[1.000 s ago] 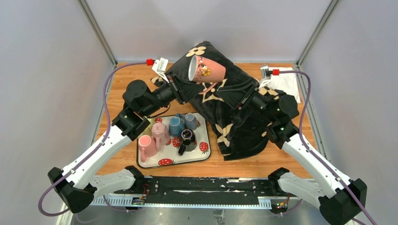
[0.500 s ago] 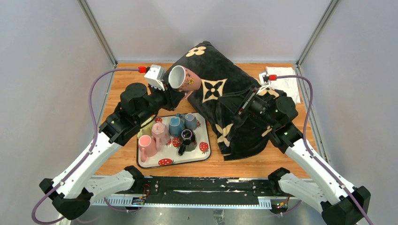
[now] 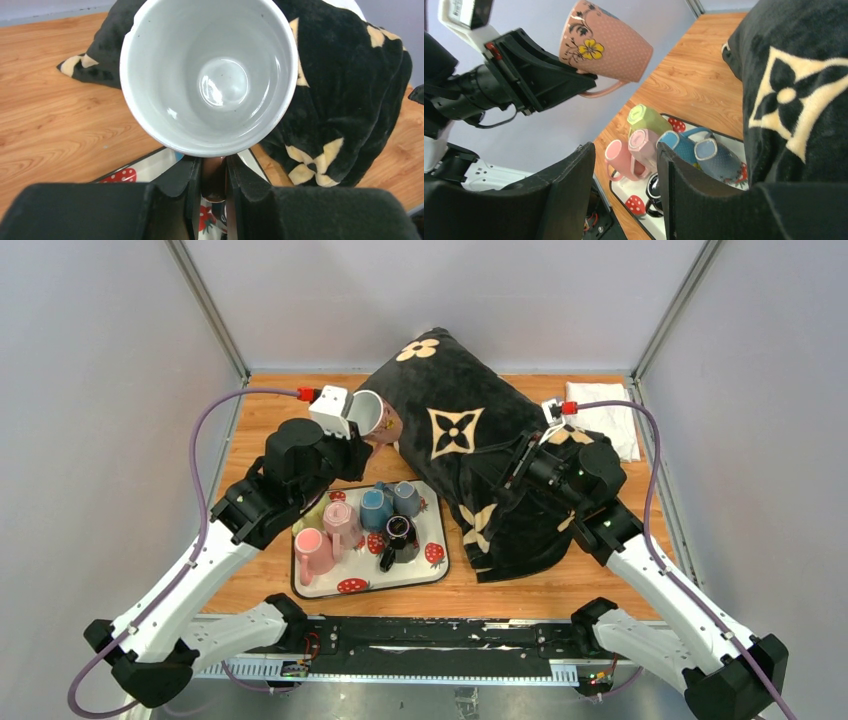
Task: Turn the mug right side up
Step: Turn over the cup on the tray, then place the cup at the corner of the board.
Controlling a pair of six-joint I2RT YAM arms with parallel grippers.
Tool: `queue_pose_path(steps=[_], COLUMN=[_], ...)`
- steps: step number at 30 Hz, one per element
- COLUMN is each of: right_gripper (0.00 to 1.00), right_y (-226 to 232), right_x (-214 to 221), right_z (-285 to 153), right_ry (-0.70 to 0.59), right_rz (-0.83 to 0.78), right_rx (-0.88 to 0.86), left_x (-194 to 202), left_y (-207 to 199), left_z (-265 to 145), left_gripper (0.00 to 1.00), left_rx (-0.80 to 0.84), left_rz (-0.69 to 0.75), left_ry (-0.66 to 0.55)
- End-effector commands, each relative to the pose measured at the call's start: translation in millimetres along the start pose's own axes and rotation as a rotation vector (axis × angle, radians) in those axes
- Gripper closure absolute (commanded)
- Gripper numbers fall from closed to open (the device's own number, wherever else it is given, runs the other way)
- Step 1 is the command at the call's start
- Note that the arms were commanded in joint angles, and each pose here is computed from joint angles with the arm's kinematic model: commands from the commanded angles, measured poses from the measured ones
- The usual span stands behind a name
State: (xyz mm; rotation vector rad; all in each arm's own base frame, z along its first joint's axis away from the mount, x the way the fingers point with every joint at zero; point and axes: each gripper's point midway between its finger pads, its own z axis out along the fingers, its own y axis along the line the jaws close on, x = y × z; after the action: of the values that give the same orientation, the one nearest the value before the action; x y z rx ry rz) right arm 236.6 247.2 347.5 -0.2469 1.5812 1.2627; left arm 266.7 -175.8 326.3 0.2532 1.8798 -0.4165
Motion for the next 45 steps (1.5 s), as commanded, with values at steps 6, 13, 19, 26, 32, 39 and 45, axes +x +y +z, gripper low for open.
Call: queue_pose_path(steps=[6, 13, 19, 26, 32, 39, 45], right_gripper=[0.47, 0.48, 0.48, 0.48, 0.48, 0.48, 0.48], right_y=[-9.0, -8.0, -10.1, -20.2, -24.5, -30.5, -35.7], right_x=[8.7, 17.0, 23.9, 31.0, 33.0, 41.2, 46.8], right_z=[-1.4, -7.1, -14.2, -22.3, -25.3, -29.7, -32.3], right_ry=[0.078, 0.111, 0.139, 0.177, 0.188, 0.21, 0.217], right_rz=[-0.034, -0.016, -0.024, -0.05, -0.065, -0.061, -0.051], right_rx=[0.047, 0.047, 0.063, 0.12, 0.144, 0.166, 0.184], left_x=[-51.8, -65.3, -66.6, -47.9, -15.3, 7.1, 16.3], left_y=[18.4, 74.8, 134.8, 189.1, 209.7, 249.7, 275.7], left_z=[4.9, 29.4, 49.9, 79.9, 110.1, 129.4, 137.9], left_gripper=[1.0, 1.0, 1.0, 1.0, 1.0, 1.0, 1.0], left_rx=[-0.1, -0.15, -0.339, -0.437, -0.484, -0.622, -0.715], left_rz=[-0.004, -0.149, -0.188, -0.267, -0.307, -0.327, -0.292], left_ry=[-0.146, -0.157, -0.117, -0.046, 0.036, 0.078, 0.094])
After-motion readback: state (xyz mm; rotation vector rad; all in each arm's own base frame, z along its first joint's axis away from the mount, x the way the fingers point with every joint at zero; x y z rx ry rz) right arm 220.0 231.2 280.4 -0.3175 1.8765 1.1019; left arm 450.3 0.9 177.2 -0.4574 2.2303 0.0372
